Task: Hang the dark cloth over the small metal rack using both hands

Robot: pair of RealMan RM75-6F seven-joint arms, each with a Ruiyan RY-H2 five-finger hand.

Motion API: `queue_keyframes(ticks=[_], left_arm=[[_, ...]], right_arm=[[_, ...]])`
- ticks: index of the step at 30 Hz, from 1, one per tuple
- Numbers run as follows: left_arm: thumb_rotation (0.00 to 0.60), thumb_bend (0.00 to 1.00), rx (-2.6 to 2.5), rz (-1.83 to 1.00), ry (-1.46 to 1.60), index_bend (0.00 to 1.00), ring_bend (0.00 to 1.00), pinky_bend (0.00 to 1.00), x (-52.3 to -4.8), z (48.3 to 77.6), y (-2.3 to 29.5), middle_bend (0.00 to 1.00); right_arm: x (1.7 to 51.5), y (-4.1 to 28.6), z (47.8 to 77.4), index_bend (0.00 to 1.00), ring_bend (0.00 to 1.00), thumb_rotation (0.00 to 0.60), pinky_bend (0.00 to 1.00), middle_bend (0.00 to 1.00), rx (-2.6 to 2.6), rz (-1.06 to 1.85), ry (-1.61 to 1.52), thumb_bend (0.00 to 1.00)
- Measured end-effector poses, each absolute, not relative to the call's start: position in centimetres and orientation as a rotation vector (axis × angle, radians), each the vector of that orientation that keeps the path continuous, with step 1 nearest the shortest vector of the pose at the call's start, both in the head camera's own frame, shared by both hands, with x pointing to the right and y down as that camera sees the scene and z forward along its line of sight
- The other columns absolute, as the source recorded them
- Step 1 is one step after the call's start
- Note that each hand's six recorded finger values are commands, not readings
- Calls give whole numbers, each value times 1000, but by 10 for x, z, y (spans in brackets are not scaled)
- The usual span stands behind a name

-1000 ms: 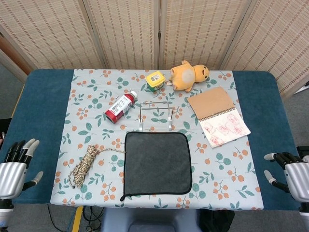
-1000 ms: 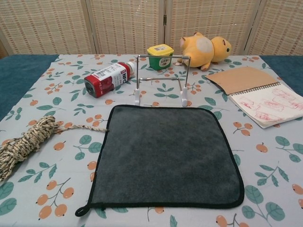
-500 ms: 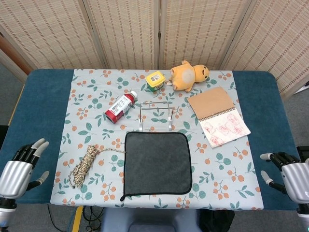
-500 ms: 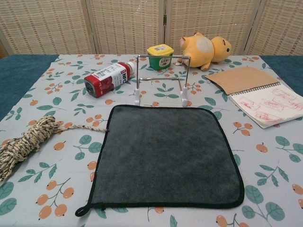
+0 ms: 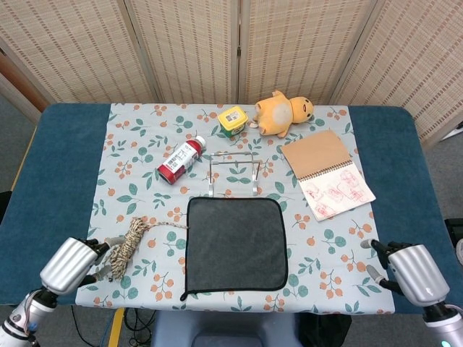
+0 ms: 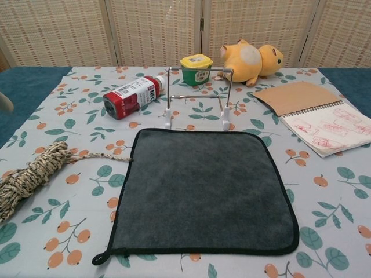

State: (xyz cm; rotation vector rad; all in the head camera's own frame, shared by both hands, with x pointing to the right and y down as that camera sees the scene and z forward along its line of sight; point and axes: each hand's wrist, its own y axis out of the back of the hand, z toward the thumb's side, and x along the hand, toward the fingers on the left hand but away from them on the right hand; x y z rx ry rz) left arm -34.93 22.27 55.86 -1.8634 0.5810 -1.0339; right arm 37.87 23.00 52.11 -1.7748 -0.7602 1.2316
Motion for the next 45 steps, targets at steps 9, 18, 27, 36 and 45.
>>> queue_keyframes(ticks=[9, 18, 27, 36, 45], left_arm=[[600, 246, -1951, -900, 401, 333, 922, 991, -295, 589, 237, 1000], [600, 246, -2028, -783, 249, 332, 926, 992, -246, 612, 258, 1000], [600, 246, -2061, -737, 176, 335, 929, 993, -212, 633, 268, 1000], [600, 246, -2040, -732, 115, 336, 929, 993, -196, 652, 272, 1000], [600, 246, -2022, -723, 71, 337, 929, 993, -190, 664, 279, 1000]], right_arm=[[358, 243, 541, 362, 860, 600, 930, 888, -1858, 1217, -627, 213], [338, 255, 565, 362, 884, 600, 953, 916, -1919, 1196, -494, 212], [326, 262, 583, 362, 890, 600, 953, 924, -1952, 1182, -427, 213], [315, 268, 600, 362, 892, 600, 953, 925, -1988, 1175, -371, 212], [317, 269, 605, 362, 893, 600, 956, 925, -1999, 1196, -370, 213]])
